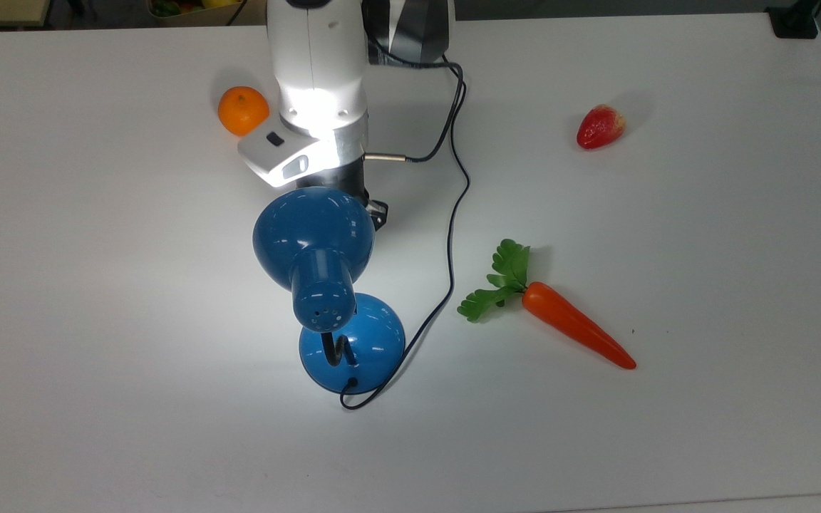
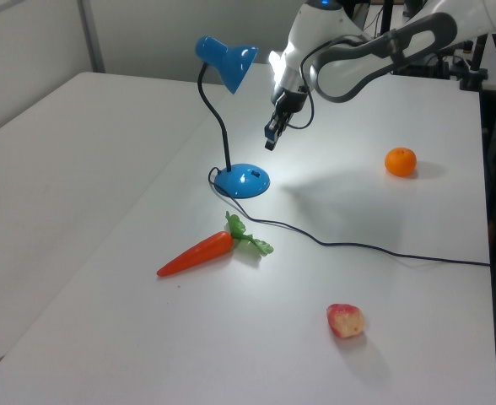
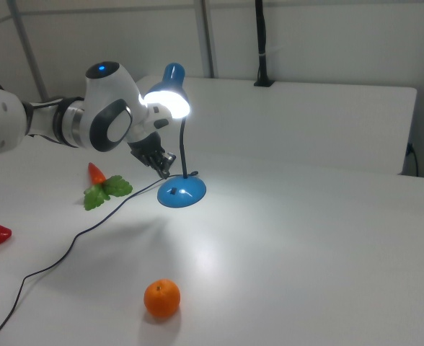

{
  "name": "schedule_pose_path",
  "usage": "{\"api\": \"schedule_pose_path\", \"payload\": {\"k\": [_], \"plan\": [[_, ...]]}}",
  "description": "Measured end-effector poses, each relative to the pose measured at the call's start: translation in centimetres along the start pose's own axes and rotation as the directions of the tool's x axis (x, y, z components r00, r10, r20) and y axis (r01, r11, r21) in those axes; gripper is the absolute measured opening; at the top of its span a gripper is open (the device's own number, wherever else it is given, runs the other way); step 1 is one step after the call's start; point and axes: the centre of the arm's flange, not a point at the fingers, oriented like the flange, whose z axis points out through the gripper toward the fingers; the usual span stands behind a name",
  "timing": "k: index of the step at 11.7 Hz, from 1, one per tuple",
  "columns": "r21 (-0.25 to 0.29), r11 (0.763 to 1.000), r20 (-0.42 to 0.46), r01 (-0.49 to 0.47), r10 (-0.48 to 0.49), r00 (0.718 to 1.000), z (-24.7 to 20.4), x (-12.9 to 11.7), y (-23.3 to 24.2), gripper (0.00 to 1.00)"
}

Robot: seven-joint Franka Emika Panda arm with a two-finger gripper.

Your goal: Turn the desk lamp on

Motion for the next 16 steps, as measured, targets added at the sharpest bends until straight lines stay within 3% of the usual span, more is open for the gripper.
{"api": "schedule_pose_path", "payload": {"k": [2,4,5,9,11,16], "plan": [[0.005,0.999,0.023,-0.043,0.043,0.999,-2.0,-0.7,0.4,0.25],[0.006,0.998,0.081,-0.068,0.067,0.994,-4.8,-1.5,1.2,0.28],[0.006,0.997,0.107,-0.078,0.077,0.991,-6.4,-1.9,1.7,0.36],[0.013,0.992,0.190,-0.122,0.117,0.975,-13.2,-5.1,4.6,0.95],[0.010,0.990,0.238,-0.144,0.137,0.962,-15.8,-6.5,6.2,1.00],[0.002,0.984,0.278,-0.178,0.170,0.945,-19.2,-8.1,8.4,1.00]]}}
